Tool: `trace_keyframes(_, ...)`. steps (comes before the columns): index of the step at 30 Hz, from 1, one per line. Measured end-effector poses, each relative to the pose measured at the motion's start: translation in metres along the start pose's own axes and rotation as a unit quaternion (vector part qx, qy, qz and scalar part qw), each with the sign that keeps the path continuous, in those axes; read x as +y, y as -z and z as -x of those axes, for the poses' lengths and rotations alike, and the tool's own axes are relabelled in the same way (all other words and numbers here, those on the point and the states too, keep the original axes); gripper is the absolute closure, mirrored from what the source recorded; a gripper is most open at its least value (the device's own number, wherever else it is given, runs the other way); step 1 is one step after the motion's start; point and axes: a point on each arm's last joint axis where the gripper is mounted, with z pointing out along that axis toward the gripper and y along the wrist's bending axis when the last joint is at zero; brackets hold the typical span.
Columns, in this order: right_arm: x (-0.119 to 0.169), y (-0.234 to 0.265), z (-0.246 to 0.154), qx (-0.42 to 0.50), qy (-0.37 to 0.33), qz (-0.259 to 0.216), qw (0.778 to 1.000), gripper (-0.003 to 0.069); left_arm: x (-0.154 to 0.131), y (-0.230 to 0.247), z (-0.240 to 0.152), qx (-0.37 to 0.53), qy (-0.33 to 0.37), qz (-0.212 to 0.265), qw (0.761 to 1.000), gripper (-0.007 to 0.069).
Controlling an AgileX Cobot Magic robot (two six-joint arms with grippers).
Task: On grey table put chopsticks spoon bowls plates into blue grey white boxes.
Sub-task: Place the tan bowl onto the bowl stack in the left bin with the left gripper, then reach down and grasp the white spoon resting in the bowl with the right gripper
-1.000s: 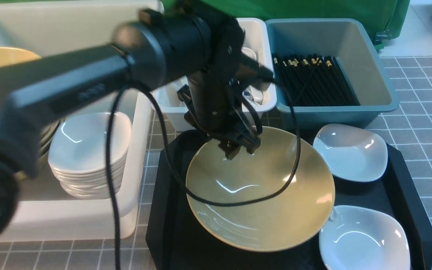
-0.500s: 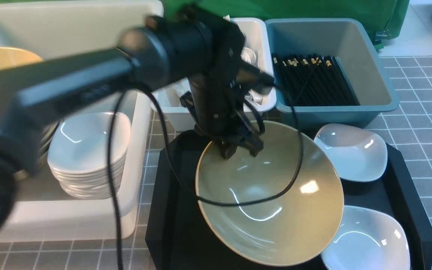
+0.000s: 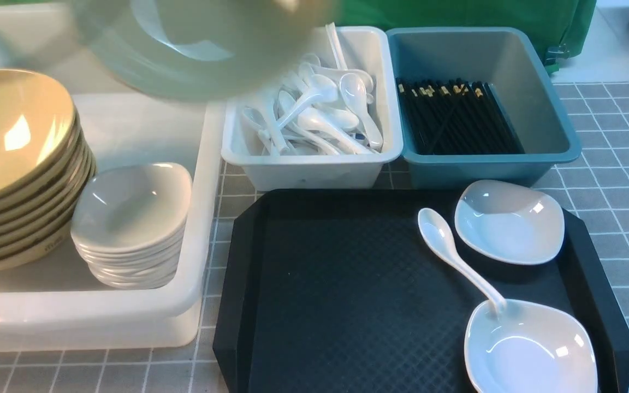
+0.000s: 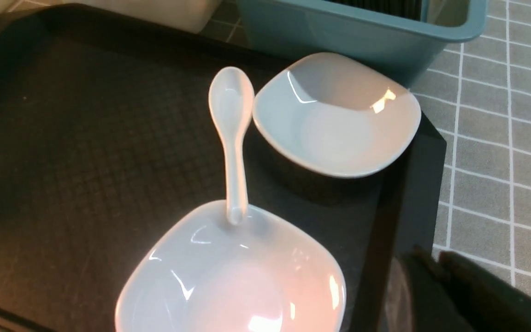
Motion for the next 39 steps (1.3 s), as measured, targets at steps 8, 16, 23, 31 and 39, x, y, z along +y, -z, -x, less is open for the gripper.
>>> trace_keyframes(8, 0.000, 0.000, 0.000, 0.000, 0.000, 0.000, 1.000, 0.0561, 0.101, 0.039, -0.045, -0.006, 0.120, 0.198, 0.973, 0.0620)
trace_keyframes(16, 0.000, 0.000, 0.000, 0.000, 0.000, 0.000, 1.000, 0.0561, 0.142, -0.013, -0.122, 0.035, 0.209, 0.225, 0.951, 0.0613)
trace_keyframes(23, 0.001, -0.002, -0.004, 0.006, 0.002, 0.004, 1.000, 0.0561, 0.151, -0.029, -0.141, 0.071, 0.205, 0.220, 0.951, 0.0363)
trace_keyframes(31, 0.001, -0.003, -0.006, 0.004, 0.002, 0.003, 1.000, 0.0557, 0.128, 0.003, -0.113, 0.002, 0.183, 0.217, 0.959, 0.0099)
trace_keyframes(39, 0.001, -0.004, -0.004, -0.005, 0.002, 0.003, 1.000, 0.0547, 0.113, 0.001, -0.110, -0.009, 0.173, 0.193, 0.966, 0.0270)
